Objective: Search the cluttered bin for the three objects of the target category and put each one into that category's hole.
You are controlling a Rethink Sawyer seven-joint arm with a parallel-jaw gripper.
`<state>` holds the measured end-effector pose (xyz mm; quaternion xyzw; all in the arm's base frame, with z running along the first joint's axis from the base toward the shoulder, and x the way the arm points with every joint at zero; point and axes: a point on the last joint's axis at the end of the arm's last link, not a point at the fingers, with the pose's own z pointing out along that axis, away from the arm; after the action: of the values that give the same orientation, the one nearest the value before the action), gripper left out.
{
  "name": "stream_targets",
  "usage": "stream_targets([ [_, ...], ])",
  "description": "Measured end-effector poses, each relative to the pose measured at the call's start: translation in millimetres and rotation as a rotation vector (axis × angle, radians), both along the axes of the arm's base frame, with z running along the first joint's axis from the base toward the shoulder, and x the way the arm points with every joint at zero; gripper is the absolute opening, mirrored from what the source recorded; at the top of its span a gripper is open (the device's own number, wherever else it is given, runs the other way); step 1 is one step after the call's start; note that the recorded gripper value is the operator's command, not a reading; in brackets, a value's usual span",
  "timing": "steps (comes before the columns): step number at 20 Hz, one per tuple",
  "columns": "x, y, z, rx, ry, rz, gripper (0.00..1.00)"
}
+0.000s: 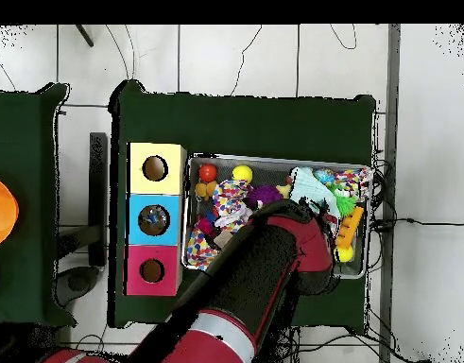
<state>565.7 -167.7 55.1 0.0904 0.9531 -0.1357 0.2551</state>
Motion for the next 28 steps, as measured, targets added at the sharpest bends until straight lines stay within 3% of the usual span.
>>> stream_targets([
  [18, 19.7, 39, -25, -0.023, 0.025, 0.115, 1.0],
  [28, 21.2, 38, -14, -0.107, 0.05, 0.16, 1.0],
])
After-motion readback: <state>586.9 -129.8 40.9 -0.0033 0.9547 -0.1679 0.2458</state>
